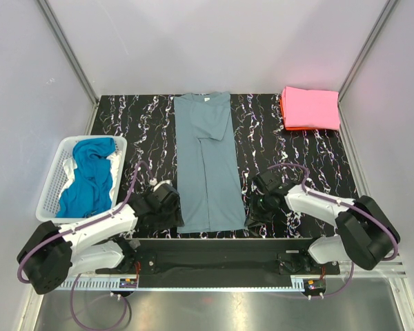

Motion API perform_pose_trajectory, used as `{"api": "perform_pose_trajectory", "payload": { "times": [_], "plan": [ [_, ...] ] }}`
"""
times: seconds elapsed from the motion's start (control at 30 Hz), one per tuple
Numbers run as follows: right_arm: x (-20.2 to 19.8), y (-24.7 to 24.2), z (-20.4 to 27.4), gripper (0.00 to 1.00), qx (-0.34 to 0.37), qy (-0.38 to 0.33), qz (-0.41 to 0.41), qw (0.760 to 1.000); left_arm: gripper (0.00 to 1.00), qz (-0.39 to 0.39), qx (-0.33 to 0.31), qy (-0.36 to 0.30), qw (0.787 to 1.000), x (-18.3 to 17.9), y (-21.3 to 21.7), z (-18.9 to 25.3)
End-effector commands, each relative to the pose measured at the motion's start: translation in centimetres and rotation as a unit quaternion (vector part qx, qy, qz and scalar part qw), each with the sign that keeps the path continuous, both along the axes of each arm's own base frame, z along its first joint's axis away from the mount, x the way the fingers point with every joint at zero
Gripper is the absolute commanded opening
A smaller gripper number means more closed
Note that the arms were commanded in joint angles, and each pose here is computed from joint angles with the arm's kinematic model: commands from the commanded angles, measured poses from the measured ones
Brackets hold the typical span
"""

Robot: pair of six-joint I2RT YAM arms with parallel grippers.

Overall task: Fold and stack the t-shirts
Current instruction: Fold the tshirt

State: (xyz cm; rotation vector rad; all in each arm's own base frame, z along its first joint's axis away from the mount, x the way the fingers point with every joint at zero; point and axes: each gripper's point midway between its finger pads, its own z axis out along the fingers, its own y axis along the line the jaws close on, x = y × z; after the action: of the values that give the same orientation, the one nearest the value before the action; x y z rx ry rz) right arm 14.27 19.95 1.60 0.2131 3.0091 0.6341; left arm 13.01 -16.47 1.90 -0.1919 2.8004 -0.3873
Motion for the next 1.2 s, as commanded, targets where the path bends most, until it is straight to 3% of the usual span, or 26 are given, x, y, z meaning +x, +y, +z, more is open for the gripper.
{"api": "perform_pose_trajectory", "payload": {
  "times": [0.0,0.13,0.37,0.43,0.47,0.57,0.67,0.77,1.07,1.17],
  "plan": [
    [0.3,-0.3,1.5,0.26,-0.007,-0.019,-0.002,1.0,0.58,-0.008,-0.01,0.003,1.0,-0.2,-0.3,-0.5],
    [0.3,-0.4,1.7,0.35,-0.009,-0.02,-0.004,1.0,0.55,-0.006,-0.013,0.015,1.0,-0.8,-0.1,-1.3],
    [-0.1,0.6,0.2,0.38,0.013,0.002,0.003,1.0,0.45,-0.005,-0.018,0.015,1.0,-1.0,-0.1,-1.6],
    [-0.3,0.5,0.0,0.38,0.015,0.005,0.005,1.0,0.36,-0.004,-0.016,0.018,1.0,-1.1,0.0,-1.6],
    [-0.3,0.6,0.0,0.37,0.016,0.005,0.006,1.0,0.23,-0.002,-0.017,0.018,1.0,-1.2,0.0,-1.6],
    [-0.5,0.5,0.1,0.34,0.018,0.003,0.006,1.0,0.08,0.0,-0.022,0.015,1.0,-1.1,0.0,-1.4],
    [-0.4,0.7,0.5,0.22,0.026,0.0,0.002,1.0,0.0,-0.003,-0.038,0.018,0.999,-1.3,-0.6,-1.1],
    [-0.6,0.9,1.0,0.01,0.037,0.001,0.001,0.999,0.0,-0.008,-0.048,0.02,0.999,-1.4,-1.0,-1.0],
    [-1.0,0.7,3.0,0.0,0.055,-0.017,-0.011,0.998,0.0,-0.017,-0.133,0.022,0.991,-1.9,-3.4,1.0],
    [0.1,1.0,3.7,0.0,0.047,-0.034,-0.003,0.998,0.0,-0.016,-0.133,0.018,0.991,-1.3,-3.6,1.6]
  ]
}}
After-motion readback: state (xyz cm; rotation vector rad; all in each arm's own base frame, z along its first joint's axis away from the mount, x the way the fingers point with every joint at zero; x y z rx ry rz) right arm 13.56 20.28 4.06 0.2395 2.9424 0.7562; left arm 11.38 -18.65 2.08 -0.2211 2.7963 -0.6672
